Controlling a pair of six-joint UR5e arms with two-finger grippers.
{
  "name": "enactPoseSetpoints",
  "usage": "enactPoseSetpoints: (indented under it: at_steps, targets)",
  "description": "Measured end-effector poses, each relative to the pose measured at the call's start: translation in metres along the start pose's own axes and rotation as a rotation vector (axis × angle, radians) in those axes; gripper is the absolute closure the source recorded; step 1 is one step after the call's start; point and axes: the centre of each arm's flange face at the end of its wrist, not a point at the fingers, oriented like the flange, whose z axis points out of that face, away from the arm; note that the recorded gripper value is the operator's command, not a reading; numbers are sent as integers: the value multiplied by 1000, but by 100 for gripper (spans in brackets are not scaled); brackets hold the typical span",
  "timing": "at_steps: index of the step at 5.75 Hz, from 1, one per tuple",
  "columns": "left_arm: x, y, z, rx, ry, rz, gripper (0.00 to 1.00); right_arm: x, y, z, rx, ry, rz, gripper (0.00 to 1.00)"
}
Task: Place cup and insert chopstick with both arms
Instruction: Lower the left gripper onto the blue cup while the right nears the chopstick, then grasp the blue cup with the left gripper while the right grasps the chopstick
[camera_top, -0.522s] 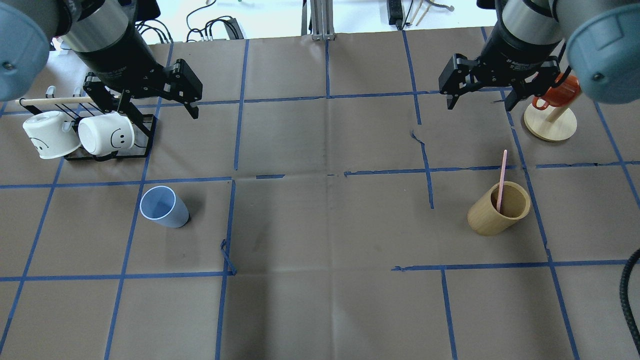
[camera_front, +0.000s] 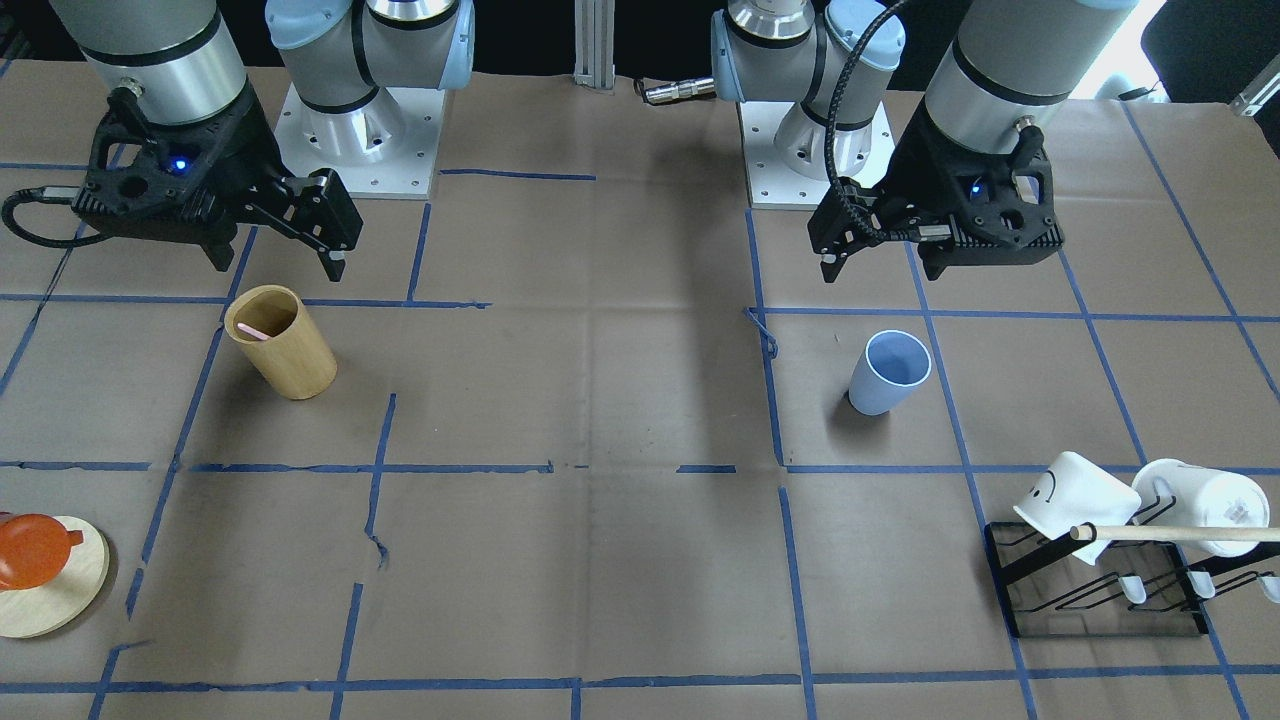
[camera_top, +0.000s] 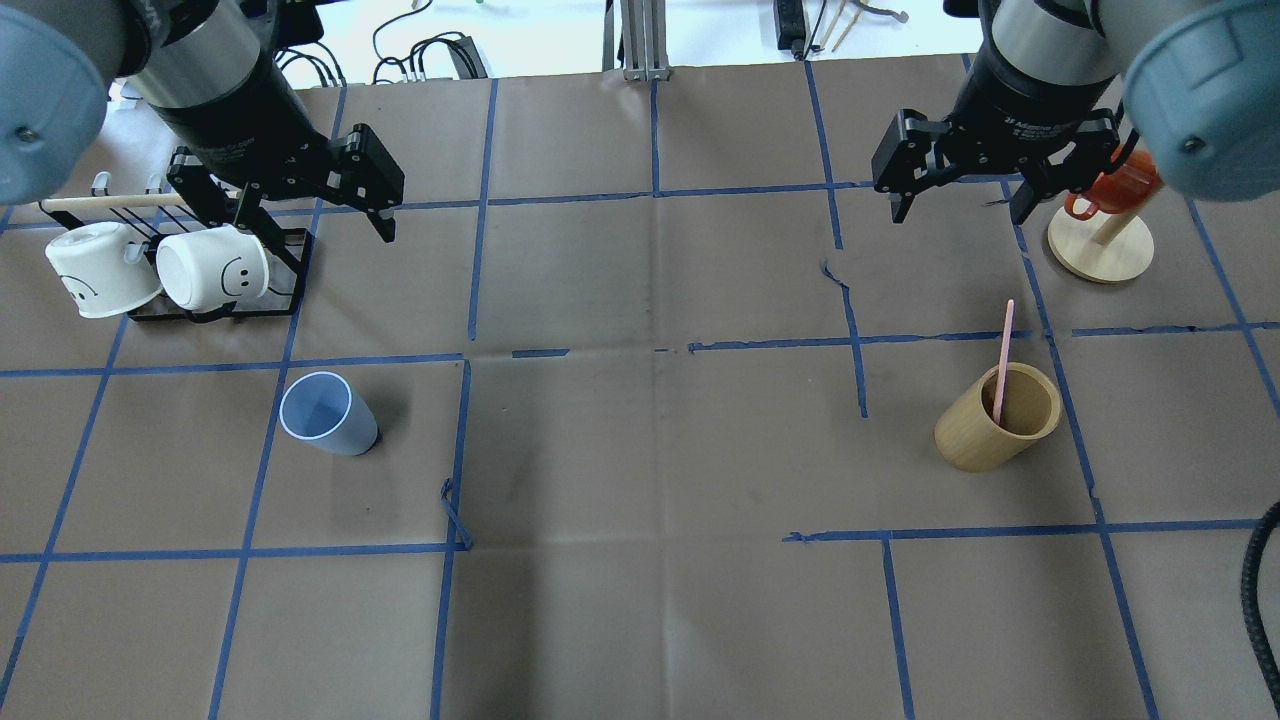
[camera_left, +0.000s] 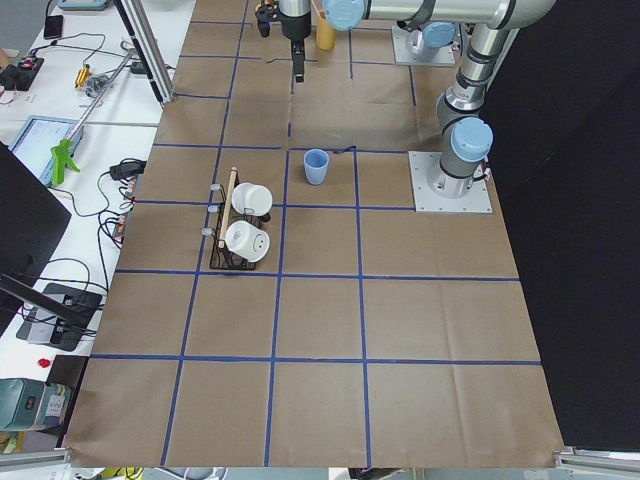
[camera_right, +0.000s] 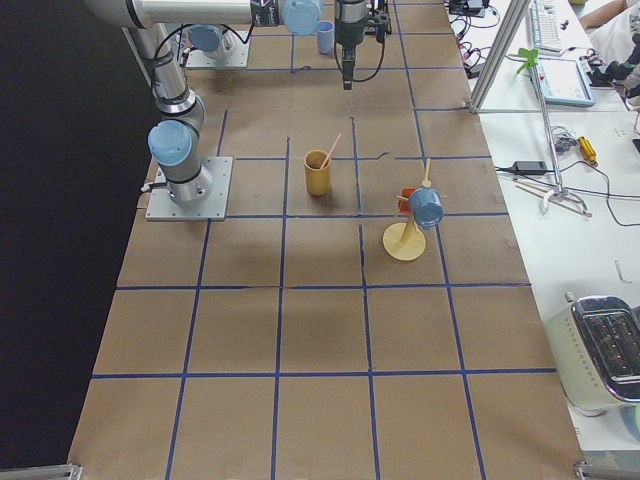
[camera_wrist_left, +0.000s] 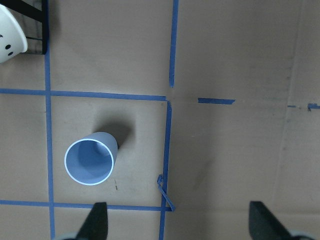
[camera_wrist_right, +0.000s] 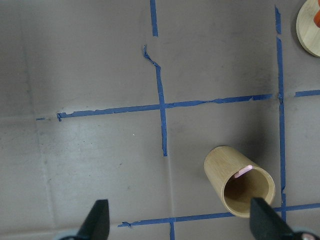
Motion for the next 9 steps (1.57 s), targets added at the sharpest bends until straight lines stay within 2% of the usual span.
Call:
enactPoseSetpoints:
  at_steps: [2,3,4,5,6,7,8,9]
  targets:
    - [-3,8,2,11,2,24,1,10,-3,7,-14,1,-28,0]
    - [-16,8,21,-12,2,24,1,33,-8,12,-22,4,-67,0]
    - [-42,7,55,-55,5,22,1,73,-5,21,-35,-3,-97,0]
    - [-65,12,101,-83,10,21,1,100,10,29,-14,-13,-116,0]
    - [-76,20,152,-81,12,17,2,108,22,39,37,-11,-122,0]
    - [-81,25,199,-62,10,15,36,107,27,56,83,-17,-126,0]
    - [-84,22,234,-53,8,18,75,104,33,81,127,-29,-128,0]
    - [-85,18,252,-56,8,25,98,101,40,112,183,-27,-128,0]
